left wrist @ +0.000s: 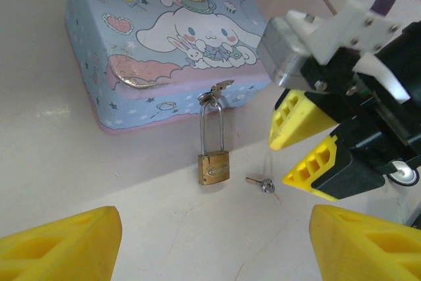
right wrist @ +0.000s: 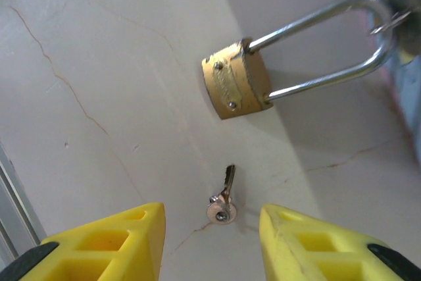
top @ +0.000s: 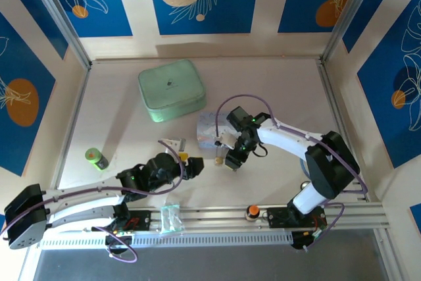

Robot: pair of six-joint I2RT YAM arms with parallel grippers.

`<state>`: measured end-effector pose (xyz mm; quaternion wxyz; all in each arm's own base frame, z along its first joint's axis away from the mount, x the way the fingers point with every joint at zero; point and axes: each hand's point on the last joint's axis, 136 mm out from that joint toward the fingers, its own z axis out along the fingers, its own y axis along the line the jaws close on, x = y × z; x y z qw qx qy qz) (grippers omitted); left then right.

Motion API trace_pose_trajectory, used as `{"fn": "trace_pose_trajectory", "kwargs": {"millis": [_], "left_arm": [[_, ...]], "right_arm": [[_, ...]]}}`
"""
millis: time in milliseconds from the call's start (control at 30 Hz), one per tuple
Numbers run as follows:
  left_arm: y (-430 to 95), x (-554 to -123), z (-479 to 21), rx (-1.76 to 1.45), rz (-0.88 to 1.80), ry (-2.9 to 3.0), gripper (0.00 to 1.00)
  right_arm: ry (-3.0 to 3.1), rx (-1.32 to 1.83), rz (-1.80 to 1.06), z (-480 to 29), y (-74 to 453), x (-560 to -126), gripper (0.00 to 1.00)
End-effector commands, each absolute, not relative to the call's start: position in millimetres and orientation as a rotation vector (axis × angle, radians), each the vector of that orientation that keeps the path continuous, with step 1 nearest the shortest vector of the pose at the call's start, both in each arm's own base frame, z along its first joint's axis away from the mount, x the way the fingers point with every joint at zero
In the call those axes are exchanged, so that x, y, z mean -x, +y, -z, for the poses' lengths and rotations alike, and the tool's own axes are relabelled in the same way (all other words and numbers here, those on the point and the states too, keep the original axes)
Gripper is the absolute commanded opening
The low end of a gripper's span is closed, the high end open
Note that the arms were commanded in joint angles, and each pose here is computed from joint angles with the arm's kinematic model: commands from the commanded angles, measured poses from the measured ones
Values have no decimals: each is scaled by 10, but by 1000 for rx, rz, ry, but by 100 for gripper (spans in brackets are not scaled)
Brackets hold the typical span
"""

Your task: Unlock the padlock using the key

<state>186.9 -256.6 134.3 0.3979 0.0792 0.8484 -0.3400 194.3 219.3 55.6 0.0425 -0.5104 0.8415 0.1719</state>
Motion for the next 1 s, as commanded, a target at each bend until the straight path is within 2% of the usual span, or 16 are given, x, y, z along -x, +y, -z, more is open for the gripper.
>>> {"fn": "trace_pose_trajectory", "kwargs": {"millis": [0,167,633,867,967], "left_arm": [[-2617,-1914,-1472,-163,909,2113,75],[-2627,-1920,-1456,-161,909,2116,75],[-2614,-1915,-1437,-155,910,2117,75],[-2594,-1919,-1447,-150,906,2110,75],[-2588,-1921,-1451,-147,906,2107,75]], "right_arm": [[2645,1569,-495,-471,2115,-1826,42],[2672,1635,-383,-305,2054,-1763,40],[2655,1655,-309,-178,2022,-1788,35],[2655,1686,-247,-85,2030,-1798,25],[2650,1684,-274,-76,2071,-1789,14]]}}
